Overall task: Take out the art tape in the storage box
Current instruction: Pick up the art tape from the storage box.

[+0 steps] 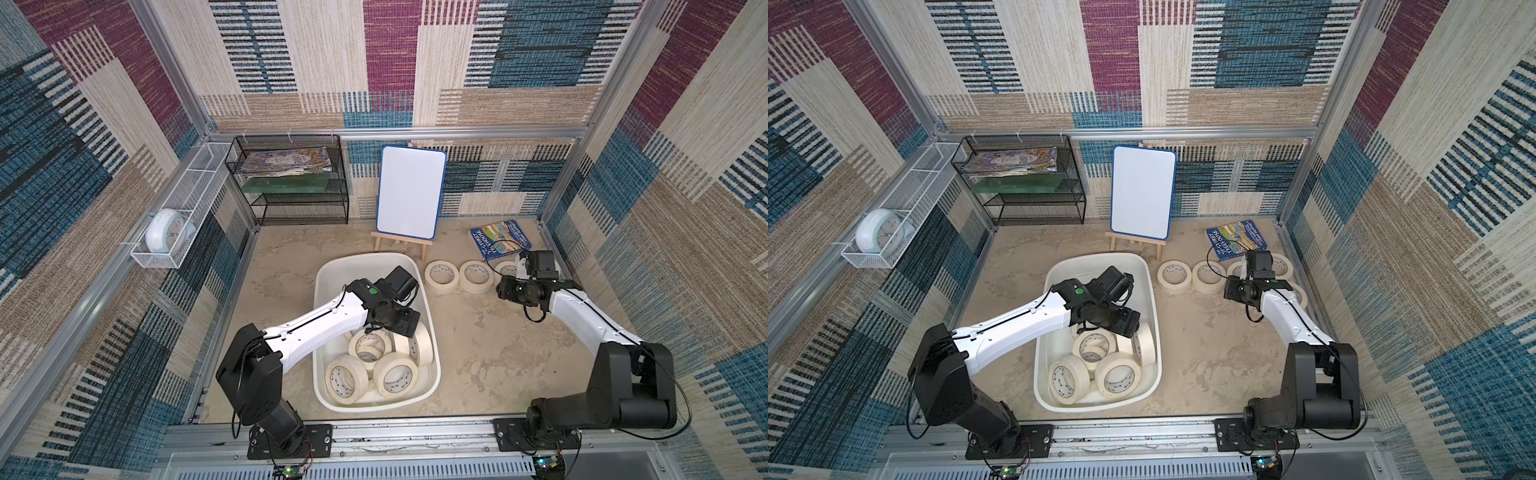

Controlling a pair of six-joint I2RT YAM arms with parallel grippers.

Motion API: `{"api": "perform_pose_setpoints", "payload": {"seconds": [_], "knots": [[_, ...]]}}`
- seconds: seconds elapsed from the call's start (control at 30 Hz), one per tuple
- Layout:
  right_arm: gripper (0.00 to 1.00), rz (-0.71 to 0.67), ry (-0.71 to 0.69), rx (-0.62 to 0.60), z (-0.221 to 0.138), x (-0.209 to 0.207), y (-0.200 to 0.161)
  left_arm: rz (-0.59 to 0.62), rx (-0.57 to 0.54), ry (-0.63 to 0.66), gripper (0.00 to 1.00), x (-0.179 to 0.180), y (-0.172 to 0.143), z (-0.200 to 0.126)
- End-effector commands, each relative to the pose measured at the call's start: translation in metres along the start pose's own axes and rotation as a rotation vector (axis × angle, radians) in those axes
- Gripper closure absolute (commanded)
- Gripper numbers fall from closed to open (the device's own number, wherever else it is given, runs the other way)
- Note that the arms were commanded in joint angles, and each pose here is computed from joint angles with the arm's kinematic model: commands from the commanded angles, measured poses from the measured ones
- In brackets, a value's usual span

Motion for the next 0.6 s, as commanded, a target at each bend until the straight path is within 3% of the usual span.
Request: {"api": "perform_pose_setpoints", "payload": {"seconds": [0.0, 0.13, 0.57], "knots": [[0.44, -0.011, -0.004, -0.009, -0.002, 0.0, 0.001, 0.017, 0.05, -0.039, 0.18, -0.005, -0.001, 0.013], [0.45, -0.013, -0.005, -0.017, -0.004, 0.0, 0.002, 0.035, 0.1, -0.031, 0.22, -0.005, -0.004, 0.023], [0.46, -0.019, 0.001, -0.016, -0.003, 0.001, 0.003, 0.119, 0.195, 0.173, 0.21, 0.018, -0.022, 0.015]]}}
Point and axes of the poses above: each gripper's point midway between its finger pads, its own z axis out along the fingers, its own x axis along the line the jaws close on, y = z × x, the point moved 9 cm from there along -z, back along the fingers, and after that the axes turned 7 degrees about -z, right-handed, at the moved point
